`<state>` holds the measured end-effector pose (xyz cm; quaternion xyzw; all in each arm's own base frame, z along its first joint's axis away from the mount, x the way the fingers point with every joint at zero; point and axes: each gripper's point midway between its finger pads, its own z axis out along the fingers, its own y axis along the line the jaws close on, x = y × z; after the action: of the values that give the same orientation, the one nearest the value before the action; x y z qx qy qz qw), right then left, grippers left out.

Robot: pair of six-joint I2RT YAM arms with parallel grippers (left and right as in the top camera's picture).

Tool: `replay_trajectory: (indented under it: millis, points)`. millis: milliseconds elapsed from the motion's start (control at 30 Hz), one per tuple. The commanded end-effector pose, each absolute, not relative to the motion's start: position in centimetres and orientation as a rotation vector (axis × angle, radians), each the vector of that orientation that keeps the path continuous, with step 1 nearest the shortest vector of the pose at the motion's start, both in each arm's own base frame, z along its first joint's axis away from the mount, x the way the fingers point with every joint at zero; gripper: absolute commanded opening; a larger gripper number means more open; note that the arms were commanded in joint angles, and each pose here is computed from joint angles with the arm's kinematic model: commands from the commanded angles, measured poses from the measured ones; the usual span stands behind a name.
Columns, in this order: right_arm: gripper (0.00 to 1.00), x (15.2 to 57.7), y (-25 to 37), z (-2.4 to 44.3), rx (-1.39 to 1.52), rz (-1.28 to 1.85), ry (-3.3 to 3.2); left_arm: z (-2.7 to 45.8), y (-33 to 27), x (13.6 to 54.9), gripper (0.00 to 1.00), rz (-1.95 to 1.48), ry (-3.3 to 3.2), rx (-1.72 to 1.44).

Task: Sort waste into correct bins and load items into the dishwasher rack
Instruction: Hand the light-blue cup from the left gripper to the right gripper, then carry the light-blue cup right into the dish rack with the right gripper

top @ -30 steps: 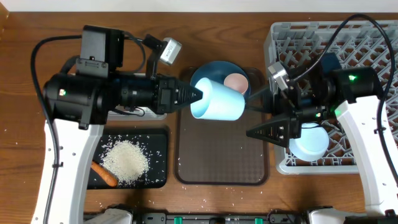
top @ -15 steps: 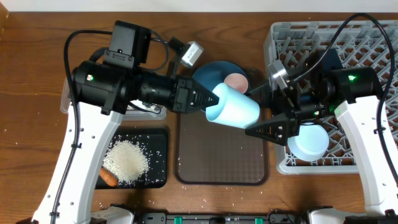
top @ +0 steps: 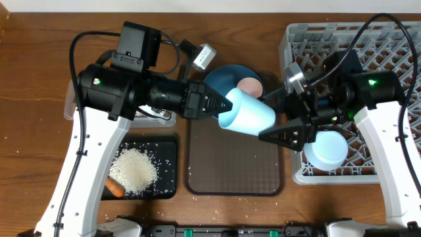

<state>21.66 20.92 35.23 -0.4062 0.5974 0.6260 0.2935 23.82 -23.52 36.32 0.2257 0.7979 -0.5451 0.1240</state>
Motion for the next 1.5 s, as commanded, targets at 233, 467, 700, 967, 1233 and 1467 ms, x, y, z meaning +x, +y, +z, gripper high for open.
replay_trajectory:
  millis: [233,467,700,967,1233,1467]
  points:
    - [0.87,20.9,21.5,36.5,-1.126,1.669,1.506,36.7,-23.8,24.0,0.06,-1.612,2.301,0.672]
    - [0.7,20.6,22.2,36.5,-1.171,1.671,1.471,36.7,-23.8,24.0,0.06,-1.611,2.299,0.673]
    - [0.61,20.7,22.3,36.6,-1.184,1.656,1.452,34.9,-23.0,24.5,0.06,-1.488,2.402,0.615]
    - [0.56,20.8,22.3,36.6,-1.19,1.647,1.442,34.7,-22.9,24.5,0.06,-1.476,2.416,0.611]
    - [0.5,21.4,21.9,36.6,-1.184,1.623,1.435,32.5,-21.6,24.7,0.07,-1.317,2.548,0.541]
    - [0.48,21.4,22.0,36.6,-1.186,1.62,1.432,32.2,-21.4,24.7,0.24,-1.297,2.565,0.532]
